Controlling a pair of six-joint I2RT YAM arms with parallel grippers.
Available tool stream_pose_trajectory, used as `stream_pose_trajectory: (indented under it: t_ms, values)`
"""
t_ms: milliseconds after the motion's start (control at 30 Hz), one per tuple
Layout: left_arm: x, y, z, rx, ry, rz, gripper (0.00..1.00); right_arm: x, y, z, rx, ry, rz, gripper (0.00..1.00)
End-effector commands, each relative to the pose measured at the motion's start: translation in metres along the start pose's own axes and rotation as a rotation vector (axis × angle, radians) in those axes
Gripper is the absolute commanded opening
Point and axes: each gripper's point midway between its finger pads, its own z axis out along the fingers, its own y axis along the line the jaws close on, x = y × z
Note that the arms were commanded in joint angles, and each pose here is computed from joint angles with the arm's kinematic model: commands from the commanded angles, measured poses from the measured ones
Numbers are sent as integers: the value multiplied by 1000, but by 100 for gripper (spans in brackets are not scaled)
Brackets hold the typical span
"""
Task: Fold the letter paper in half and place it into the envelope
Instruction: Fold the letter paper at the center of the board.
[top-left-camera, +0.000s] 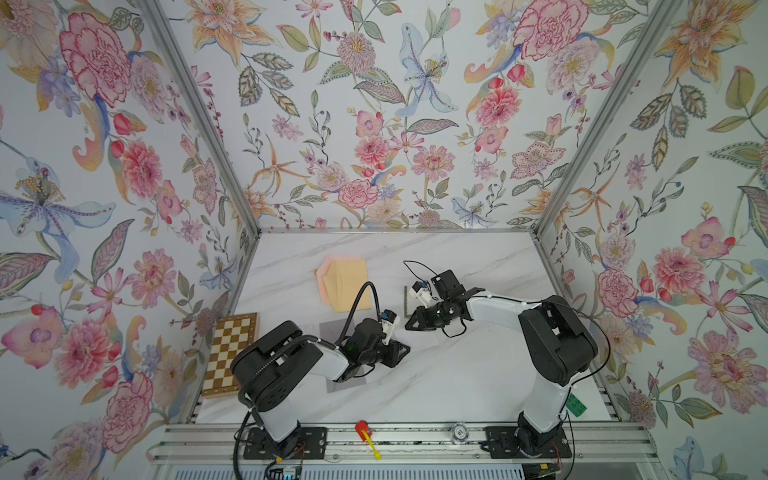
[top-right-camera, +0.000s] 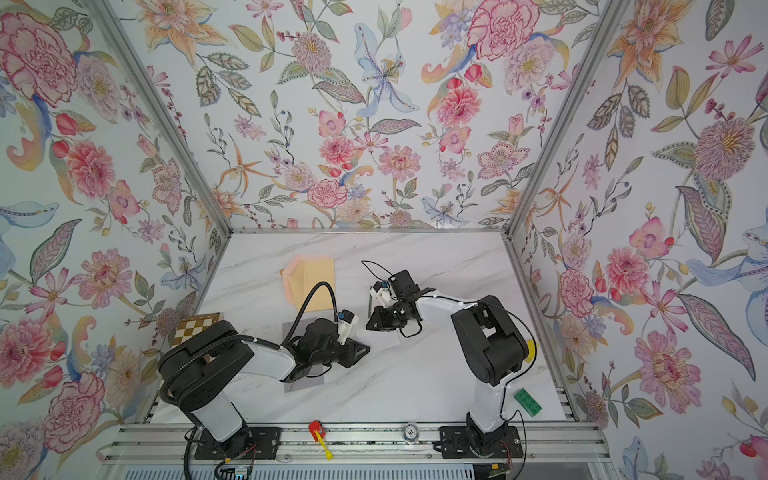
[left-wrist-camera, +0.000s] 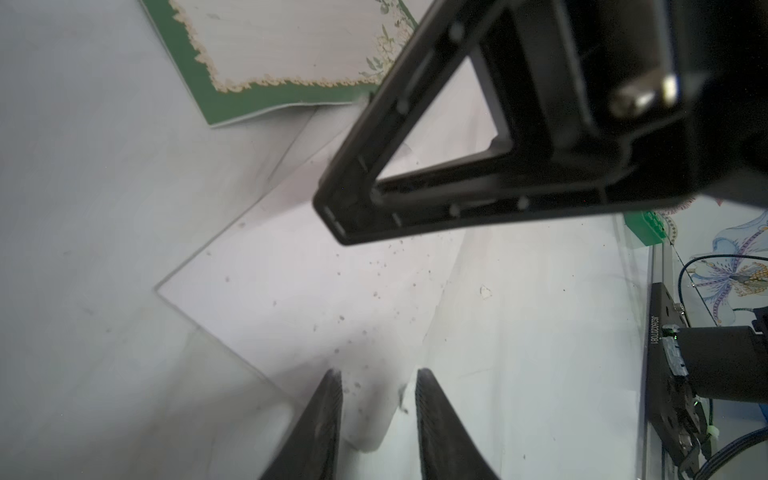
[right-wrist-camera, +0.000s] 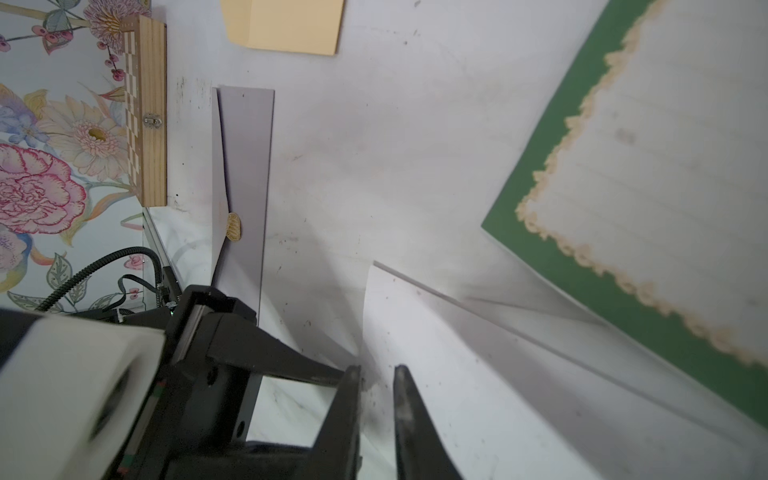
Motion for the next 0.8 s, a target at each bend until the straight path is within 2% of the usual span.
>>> stream_pose_trajectory:
  t_ms: [0, 333, 767]
  values:
    - [23, 19, 0, -79, 64, 1, 34, -7, 9, 8, -43, -11, -28, 18]
    - [22, 19, 0, -85, 70, 7, 34, -2, -8, 28, -8, 12, 6, 17]
    - [23, 21, -2, -94, 67, -4, 34, 8, -25, 21, 45, 15, 21, 18]
